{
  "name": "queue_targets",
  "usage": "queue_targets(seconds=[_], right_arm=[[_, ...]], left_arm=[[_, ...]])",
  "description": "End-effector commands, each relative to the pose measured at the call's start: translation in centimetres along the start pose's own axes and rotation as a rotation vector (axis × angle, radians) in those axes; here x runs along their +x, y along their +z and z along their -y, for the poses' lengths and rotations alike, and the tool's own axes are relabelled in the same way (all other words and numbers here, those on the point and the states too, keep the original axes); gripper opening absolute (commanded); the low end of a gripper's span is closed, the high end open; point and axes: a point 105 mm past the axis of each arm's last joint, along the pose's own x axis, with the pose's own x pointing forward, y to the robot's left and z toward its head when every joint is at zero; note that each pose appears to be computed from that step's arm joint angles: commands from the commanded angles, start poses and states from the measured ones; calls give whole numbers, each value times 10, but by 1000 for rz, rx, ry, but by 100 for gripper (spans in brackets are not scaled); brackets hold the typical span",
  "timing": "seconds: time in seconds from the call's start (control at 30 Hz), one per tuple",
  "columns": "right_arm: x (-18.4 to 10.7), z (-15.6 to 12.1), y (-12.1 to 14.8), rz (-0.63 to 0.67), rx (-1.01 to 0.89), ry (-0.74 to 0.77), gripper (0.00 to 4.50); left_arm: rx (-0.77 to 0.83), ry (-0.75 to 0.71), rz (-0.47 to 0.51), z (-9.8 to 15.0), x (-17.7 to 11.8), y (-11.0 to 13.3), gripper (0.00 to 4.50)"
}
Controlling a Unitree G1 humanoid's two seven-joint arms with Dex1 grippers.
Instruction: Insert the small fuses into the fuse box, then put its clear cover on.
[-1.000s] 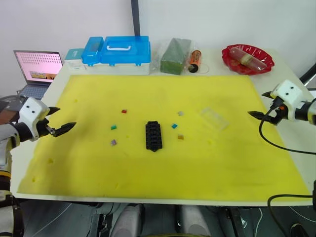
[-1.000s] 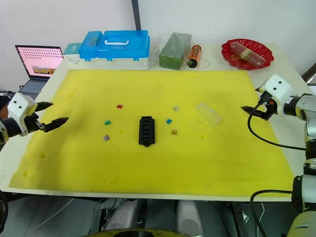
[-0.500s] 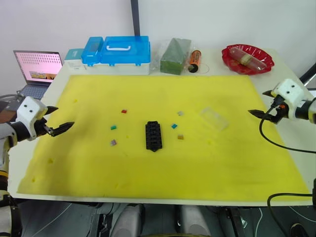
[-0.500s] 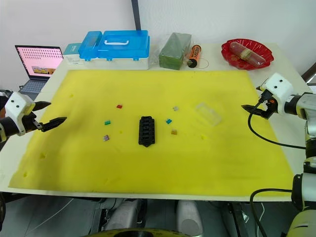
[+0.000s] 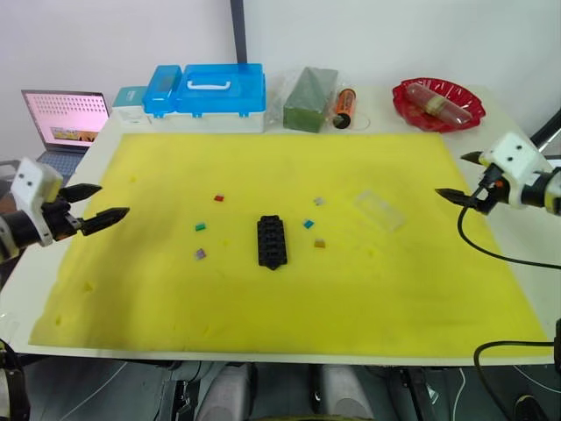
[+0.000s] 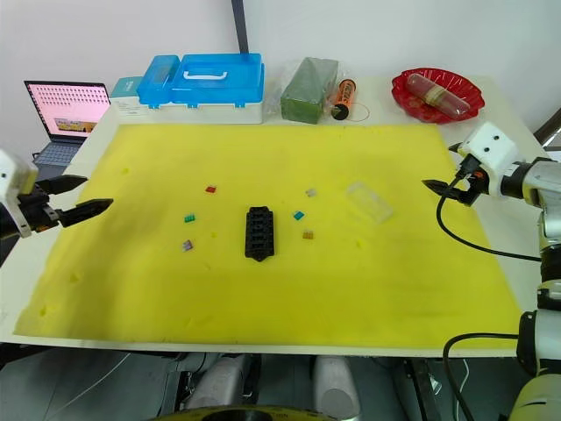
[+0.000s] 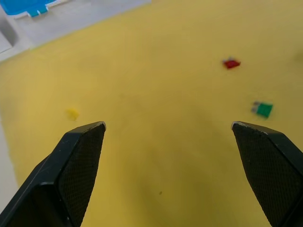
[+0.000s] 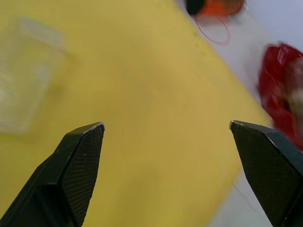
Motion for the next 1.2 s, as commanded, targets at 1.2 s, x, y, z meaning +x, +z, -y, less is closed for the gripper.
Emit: queue_targets(seconds=[1.2], right_arm=[[21, -196, 171, 527, -172, 661, 450]], left_arm=[[-915, -583, -390, 92, 40, -19, 447]])
